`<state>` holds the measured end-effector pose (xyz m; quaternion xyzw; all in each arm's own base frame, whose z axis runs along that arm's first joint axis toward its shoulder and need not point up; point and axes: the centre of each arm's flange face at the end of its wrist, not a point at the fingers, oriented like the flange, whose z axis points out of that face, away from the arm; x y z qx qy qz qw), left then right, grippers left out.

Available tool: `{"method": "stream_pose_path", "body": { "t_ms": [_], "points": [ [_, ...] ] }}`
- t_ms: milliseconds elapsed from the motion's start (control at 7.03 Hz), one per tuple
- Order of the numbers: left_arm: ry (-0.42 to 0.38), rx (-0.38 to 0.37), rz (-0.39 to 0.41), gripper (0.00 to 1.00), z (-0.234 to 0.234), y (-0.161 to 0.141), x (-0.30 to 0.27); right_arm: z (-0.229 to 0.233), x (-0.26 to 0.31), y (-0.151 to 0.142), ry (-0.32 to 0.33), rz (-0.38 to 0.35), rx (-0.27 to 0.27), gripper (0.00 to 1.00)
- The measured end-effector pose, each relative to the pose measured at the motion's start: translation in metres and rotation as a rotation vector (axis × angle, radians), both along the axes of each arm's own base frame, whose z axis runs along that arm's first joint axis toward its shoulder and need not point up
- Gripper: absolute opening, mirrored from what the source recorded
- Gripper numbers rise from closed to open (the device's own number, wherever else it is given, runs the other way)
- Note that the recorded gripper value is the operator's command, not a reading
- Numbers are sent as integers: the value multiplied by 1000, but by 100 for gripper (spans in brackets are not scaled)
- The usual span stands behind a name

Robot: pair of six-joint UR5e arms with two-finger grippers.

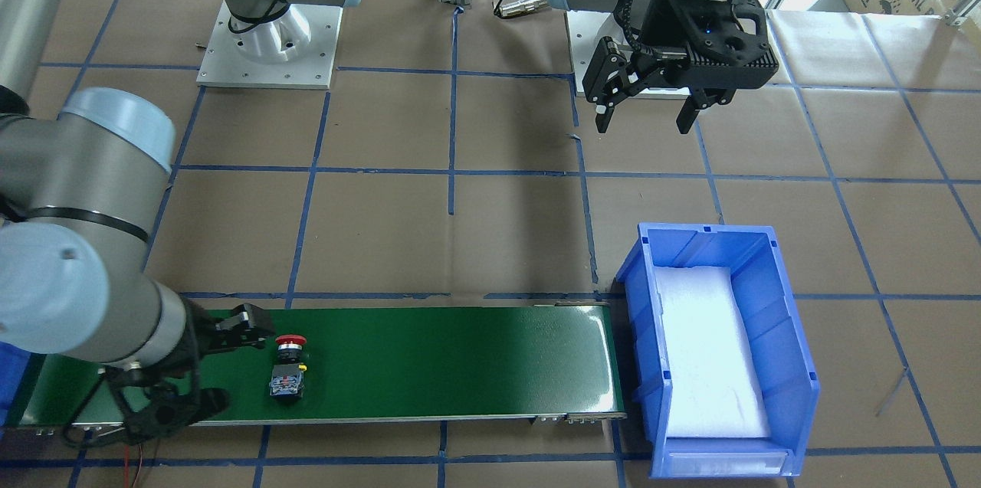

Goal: Transport two buttons from left to right
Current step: 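Move the right gripper back to the conveyor and grasp the red button, then carry the red button into the far blue bin and release it with the right gripper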

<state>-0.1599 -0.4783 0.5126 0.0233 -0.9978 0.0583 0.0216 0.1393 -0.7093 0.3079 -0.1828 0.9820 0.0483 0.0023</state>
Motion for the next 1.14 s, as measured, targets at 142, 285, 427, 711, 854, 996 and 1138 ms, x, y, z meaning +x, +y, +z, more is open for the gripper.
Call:
{"method": "stream_pose_path", "body": {
  "t_ms": [142, 285, 427, 711, 854, 996, 1138],
  "points": [
    [0, 1, -1, 100, 0, 0, 0, -24, 9, 0, 1, -4, -19, 90],
    [1, 1, 0, 100, 0, 0, 0, -42, 10, 1, 0, -9, -31, 68],
    [0, 0, -1, 100, 0, 0, 1, -50, 9, 2, 0, -17, -43, 38],
    [1, -1, -4, 100, 0, 0, 1, -48, 8, -2, 3, -73, -68, 18],
    [1, -2, -5, 100, 1, 0, 1, -42, 7, -3, 4, -97, -84, 17],
    [0, -2, -5, 100, 1, 0, 1, -32, 3, -7, 5, -117, -107, 17],
    [0, -2, -5, 100, 1, 0, 1, -16, -9, -13, 8, -141, -134, 17]
  ]
}}
